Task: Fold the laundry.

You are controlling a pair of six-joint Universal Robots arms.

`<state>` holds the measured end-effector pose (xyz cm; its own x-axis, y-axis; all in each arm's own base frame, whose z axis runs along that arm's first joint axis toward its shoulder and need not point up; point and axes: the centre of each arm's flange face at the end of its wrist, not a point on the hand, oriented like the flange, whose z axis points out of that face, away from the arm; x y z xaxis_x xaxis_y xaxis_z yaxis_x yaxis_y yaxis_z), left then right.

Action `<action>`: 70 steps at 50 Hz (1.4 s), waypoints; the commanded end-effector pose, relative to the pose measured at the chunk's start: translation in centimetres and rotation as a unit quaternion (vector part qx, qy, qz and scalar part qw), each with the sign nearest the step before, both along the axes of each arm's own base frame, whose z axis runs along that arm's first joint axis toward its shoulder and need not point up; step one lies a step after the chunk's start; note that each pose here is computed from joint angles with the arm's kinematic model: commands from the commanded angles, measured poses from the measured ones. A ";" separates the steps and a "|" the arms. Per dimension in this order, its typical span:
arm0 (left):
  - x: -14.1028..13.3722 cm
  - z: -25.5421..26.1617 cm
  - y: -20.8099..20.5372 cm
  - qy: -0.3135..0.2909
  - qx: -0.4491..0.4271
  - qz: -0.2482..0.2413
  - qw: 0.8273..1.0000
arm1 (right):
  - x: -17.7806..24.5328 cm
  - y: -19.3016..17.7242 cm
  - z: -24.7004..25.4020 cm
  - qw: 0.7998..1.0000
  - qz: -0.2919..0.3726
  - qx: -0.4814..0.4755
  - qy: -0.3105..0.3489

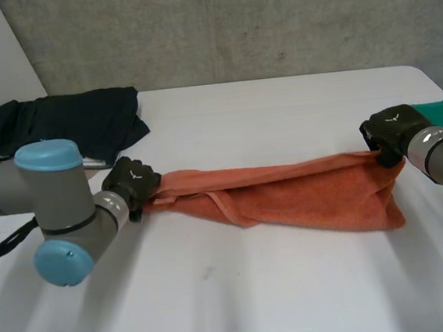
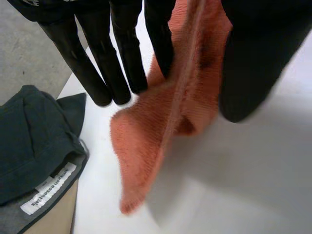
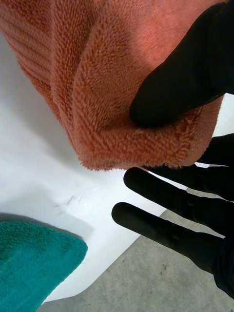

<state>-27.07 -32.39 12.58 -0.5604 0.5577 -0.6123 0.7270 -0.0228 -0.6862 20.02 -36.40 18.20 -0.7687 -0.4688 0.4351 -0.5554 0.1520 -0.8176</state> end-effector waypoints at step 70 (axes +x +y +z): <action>5.2 -0.1 -3.0 0.067 -0.021 0.056 0.996 | 0.7 1.2 -1.9 1.000 -0.015 -0.008 -0.020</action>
